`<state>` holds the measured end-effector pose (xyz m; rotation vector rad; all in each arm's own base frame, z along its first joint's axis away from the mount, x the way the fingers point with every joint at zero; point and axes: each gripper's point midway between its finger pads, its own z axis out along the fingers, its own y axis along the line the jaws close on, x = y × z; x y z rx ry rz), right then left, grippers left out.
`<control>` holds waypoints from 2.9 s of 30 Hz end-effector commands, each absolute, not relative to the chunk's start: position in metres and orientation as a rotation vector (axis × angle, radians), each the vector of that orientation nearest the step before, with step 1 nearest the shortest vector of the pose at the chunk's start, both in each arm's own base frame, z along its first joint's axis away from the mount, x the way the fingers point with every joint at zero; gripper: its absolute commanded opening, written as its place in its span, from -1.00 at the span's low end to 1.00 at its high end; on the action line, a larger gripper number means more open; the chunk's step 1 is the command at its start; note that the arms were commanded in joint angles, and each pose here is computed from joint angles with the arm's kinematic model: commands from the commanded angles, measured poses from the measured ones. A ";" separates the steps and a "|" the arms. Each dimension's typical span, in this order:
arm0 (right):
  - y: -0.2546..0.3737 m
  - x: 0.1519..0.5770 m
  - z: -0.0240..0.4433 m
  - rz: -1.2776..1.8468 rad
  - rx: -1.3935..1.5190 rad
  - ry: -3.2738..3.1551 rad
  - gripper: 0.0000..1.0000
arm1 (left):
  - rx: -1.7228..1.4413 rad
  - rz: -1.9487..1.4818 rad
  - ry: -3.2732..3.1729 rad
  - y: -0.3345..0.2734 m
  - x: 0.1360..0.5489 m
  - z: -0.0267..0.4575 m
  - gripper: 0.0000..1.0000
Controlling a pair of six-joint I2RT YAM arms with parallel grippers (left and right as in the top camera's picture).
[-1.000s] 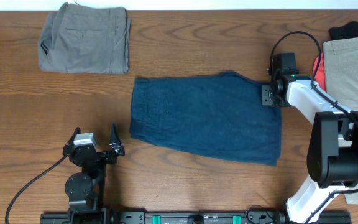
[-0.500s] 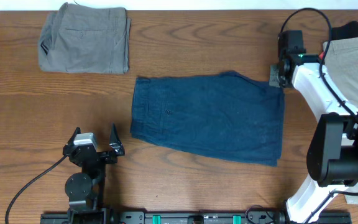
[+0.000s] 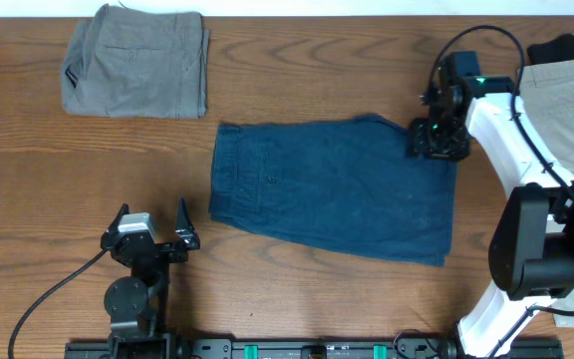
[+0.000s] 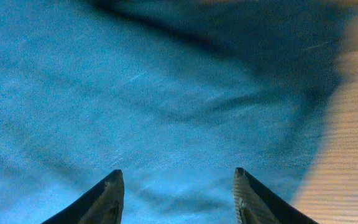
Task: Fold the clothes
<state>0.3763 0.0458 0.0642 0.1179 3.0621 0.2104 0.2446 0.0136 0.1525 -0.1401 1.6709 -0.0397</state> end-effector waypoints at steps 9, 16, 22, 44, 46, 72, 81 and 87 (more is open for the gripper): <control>0.094 0.321 0.035 0.368 0.122 3.245 -0.13 | -0.142 -0.012 1.717 0.017 0.243 0.137 0.96; 0.067 0.297 0.008 0.104 0.332 3.297 -0.86 | -0.142 -0.012 1.717 0.017 0.243 0.137 0.96; 0.057 0.281 -0.005 0.019 0.360 3.323 -0.90 | -0.142 -0.012 1.716 0.017 0.243 0.137 0.96; 0.002 0.283 -0.024 -0.116 0.574 3.240 -0.90 | -0.142 -0.012 1.717 0.017 0.243 0.137 0.96; -0.001 0.283 -0.024 -0.113 0.593 3.238 -0.90 | -0.142 -0.012 1.717 0.017 0.243 0.137 0.96; -0.007 0.340 0.060 -0.154 0.579 3.144 0.50 | -0.142 -0.012 1.717 0.017 0.243 0.137 0.96; -0.057 0.395 0.118 -0.102 0.708 2.907 0.98 | -0.142 -0.012 1.717 0.017 0.243 0.137 0.96; -0.123 0.398 0.130 -0.273 0.865 2.777 0.98 | -0.142 -0.012 1.717 0.017 0.243 0.137 0.96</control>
